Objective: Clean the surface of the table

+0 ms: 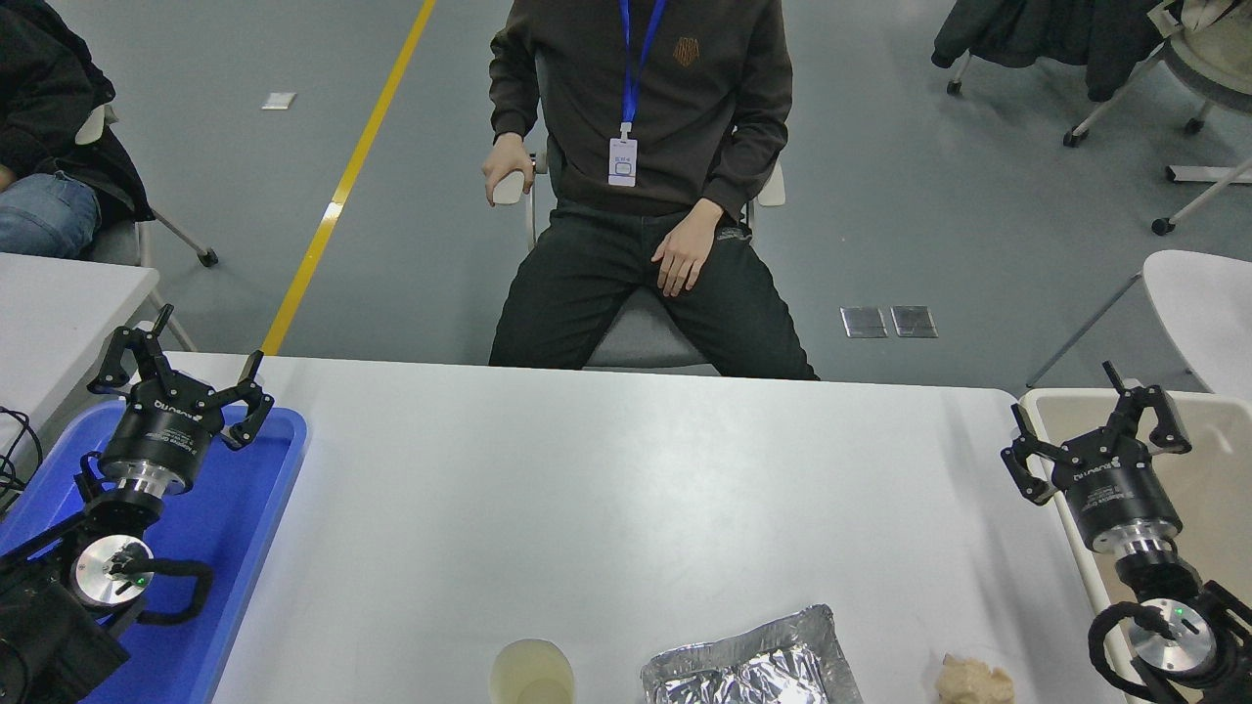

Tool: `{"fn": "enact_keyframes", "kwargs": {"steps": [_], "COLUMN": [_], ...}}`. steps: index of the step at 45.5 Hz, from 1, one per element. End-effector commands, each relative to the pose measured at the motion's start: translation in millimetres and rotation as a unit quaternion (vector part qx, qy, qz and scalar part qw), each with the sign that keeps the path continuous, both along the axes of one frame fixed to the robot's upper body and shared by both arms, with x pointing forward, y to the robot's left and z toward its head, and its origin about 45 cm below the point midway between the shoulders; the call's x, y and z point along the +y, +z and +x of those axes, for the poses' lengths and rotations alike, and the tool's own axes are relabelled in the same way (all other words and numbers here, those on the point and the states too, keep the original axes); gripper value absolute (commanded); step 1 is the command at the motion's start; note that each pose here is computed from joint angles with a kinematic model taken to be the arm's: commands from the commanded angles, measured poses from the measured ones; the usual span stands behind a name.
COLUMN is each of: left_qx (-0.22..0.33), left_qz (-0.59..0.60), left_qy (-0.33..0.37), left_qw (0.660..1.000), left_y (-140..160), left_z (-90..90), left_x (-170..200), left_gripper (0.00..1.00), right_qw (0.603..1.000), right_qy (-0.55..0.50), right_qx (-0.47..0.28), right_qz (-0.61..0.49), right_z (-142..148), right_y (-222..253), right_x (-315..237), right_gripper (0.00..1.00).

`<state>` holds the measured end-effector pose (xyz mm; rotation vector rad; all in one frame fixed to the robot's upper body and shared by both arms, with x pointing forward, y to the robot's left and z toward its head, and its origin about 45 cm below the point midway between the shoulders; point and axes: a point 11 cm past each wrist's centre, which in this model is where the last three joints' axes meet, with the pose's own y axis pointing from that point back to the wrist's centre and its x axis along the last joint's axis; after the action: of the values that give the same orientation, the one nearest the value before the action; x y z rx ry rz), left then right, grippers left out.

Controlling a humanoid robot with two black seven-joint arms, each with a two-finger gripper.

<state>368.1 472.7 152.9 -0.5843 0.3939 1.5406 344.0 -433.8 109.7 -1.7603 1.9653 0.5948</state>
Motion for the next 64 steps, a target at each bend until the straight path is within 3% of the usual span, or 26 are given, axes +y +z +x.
{"fn": "enact_keyframes", "kwargs": {"steps": [1, 30, 41, 64], "left_qx": [0.000, 0.000, 0.000, -0.001], "left_qz": [-0.001, 0.000, 0.000, -0.001], "left_qy": [0.000, -0.001, 0.000, -0.001], "left_qw": [1.000, 1.000, 1.000, 1.000], "left_y": [0, 0, 0, 1], "left_z": [0.1, 0.1, -0.1, 0.7], "left_x": [0, 0, 0, -1], "left_gripper": [1.00, 1.00, 1.00, 1.00], "right_qw": [1.000, 1.000, 0.999, 0.999], "right_qy": [-0.001, -0.006, -0.010, 0.009], "right_qx": [0.002, -0.013, -0.012, -0.005], "right_qz": [0.000, 0.002, -0.042, -0.040], "right_z": [-2, 11, 4, 4], "right_y": [-1, 10, 26, 21], "right_x": [-1, -1, -33, -14], "right_gripper": [1.00, 1.00, 1.00, 1.00]}}
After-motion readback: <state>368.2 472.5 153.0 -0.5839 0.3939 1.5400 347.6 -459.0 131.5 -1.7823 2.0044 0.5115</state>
